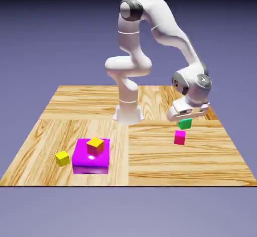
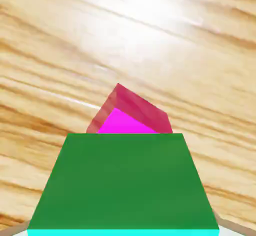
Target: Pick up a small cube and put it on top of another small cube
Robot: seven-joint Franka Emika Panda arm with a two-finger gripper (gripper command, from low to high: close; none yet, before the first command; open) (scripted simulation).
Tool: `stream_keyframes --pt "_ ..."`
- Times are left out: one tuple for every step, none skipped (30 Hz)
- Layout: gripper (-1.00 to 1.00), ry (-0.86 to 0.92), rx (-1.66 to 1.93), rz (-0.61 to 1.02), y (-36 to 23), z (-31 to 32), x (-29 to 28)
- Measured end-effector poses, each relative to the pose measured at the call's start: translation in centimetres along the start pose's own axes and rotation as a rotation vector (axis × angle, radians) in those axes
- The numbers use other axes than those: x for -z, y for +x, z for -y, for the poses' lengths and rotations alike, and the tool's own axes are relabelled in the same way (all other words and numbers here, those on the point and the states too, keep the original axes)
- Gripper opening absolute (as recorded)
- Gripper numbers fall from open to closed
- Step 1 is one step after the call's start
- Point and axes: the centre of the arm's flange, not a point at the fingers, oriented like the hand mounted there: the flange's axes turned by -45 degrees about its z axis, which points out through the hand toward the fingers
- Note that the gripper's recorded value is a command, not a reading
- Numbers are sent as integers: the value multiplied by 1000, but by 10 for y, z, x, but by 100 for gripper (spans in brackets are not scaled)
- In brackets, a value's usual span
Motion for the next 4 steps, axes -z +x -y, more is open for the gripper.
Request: stream_keyframes --pt "100 1 1 1 0 0 -13" --pt "100 -1 1 0 0 0 -13" --pt "100 -1 1 0 0 0 -13" --pt "100 -2 0 0 0 0 1"
